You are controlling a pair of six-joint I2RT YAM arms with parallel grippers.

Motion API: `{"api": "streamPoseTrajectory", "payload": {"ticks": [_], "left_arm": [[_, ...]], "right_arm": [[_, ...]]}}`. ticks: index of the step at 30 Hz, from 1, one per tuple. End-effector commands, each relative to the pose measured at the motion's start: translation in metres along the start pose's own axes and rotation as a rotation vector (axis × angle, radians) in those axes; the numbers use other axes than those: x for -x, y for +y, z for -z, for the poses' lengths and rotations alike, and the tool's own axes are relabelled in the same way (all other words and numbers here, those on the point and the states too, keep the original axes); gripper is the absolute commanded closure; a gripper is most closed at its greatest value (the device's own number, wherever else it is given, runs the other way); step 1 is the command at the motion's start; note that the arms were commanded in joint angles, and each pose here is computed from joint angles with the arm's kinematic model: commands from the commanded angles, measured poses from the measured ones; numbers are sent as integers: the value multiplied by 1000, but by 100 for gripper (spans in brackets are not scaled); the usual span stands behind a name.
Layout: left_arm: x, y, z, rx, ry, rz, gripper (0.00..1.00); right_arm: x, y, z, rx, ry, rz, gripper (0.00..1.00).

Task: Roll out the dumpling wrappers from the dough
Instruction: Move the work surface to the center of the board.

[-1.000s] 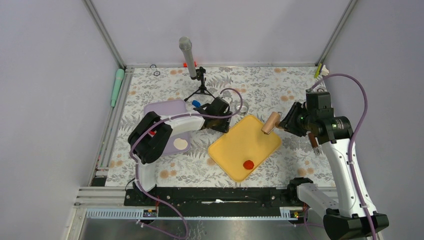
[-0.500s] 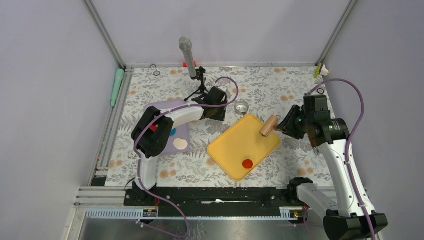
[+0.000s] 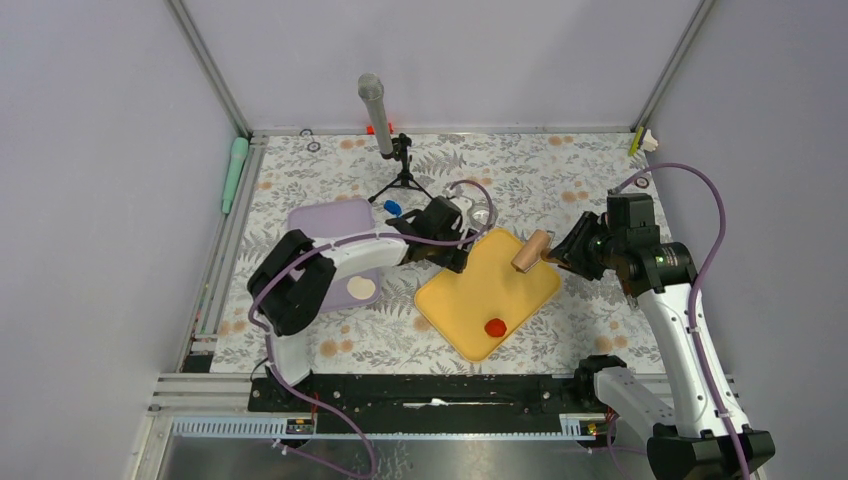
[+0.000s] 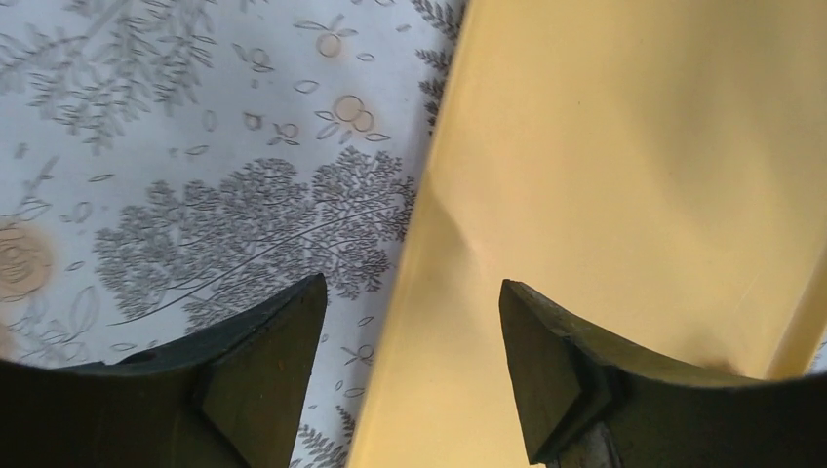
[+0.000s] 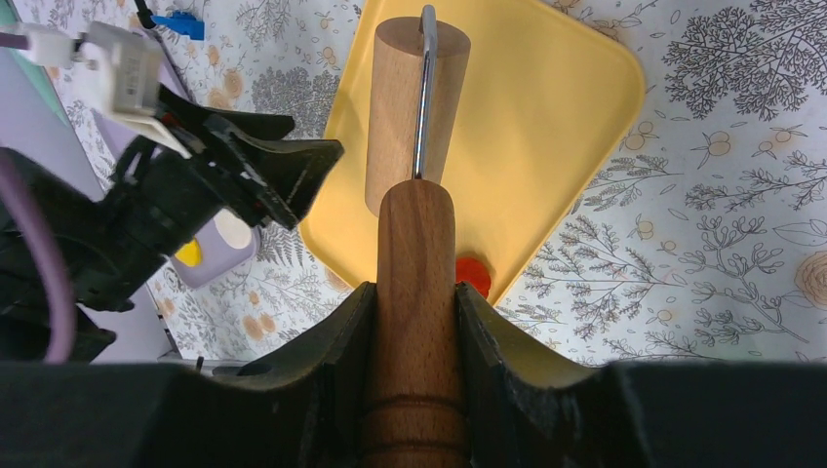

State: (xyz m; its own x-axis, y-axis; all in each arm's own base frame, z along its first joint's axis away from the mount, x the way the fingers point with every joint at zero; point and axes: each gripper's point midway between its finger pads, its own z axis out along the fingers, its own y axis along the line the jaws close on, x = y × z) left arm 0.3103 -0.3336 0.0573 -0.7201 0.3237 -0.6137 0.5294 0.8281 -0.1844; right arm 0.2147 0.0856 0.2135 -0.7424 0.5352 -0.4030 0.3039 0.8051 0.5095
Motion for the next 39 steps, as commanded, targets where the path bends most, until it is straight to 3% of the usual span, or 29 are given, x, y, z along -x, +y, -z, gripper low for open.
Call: {"api": "streamPoseTrajectory", "payload": {"ticks": [1,10,26,31,39], "left_arm": [[-3,2,-19,32,-14,-20,28],[9,27,-44,191,-16,-54,40],[71,43,-78,276,-85,30,47],[83,30,-60,222,-108,33,43],[109,-5,17,67,-178,40,28]], "right_arm": [[14,18,5,78,-59,9,100],[17,14,12,58,-89,18,100],[17,11,23,44,-114,5,100],[9,9,13,55,-83,-17,100],[5,6,-5,39,-39,-65,100]]}}
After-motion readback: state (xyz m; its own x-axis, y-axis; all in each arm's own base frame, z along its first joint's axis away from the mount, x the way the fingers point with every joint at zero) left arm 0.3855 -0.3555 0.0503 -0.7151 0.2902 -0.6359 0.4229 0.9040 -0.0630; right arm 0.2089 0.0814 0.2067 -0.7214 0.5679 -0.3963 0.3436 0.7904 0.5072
